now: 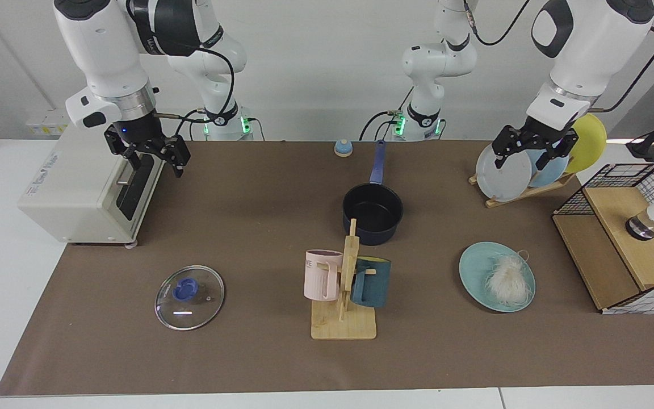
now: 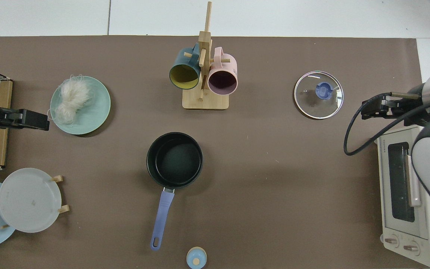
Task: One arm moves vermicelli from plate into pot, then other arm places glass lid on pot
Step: 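Reach the left gripper down to the white vermicelli on the plate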
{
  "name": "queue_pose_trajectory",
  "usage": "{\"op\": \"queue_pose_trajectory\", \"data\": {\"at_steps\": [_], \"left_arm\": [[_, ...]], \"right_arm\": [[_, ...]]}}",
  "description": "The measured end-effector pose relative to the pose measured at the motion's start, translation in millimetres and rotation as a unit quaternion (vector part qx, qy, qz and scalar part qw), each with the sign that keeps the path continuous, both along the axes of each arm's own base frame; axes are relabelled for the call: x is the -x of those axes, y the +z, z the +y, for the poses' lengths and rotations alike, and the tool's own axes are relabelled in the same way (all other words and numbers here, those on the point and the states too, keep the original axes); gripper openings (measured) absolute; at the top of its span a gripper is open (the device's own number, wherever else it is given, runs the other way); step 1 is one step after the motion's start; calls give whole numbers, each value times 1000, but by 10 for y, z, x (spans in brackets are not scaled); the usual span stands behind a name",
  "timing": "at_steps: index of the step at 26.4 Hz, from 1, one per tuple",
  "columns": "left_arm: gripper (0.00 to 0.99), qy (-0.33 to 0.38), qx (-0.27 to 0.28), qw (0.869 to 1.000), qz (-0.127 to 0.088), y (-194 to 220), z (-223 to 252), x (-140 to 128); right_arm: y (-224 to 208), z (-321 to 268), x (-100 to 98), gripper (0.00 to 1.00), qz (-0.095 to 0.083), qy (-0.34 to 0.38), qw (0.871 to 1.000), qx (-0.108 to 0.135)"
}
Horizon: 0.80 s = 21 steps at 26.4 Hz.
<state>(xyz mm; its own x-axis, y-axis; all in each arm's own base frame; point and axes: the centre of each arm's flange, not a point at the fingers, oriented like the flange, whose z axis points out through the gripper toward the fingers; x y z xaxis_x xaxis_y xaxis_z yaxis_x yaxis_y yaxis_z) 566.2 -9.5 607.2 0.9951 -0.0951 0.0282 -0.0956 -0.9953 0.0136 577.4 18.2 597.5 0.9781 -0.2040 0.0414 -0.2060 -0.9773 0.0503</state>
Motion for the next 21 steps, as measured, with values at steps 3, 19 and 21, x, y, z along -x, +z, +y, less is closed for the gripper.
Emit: {"op": "queue_pose_trajectory", "data": {"at_steps": [3, 19, 21], "left_arm": [[991, 0, 0, 1000, 2, -4, 1, 4], [991, -15, 0, 1000, -3, -443, 144, -361], [991, -26, -1, 1000, -13, -597, 203, -503]], "right_arm": [[0, 0, 0, 996, 0, 0, 1000, 0], [0, -1, 0, 996, 0, 0, 1000, 0], [0, 0, 0, 996, 0, 0, 1000, 0]]}}
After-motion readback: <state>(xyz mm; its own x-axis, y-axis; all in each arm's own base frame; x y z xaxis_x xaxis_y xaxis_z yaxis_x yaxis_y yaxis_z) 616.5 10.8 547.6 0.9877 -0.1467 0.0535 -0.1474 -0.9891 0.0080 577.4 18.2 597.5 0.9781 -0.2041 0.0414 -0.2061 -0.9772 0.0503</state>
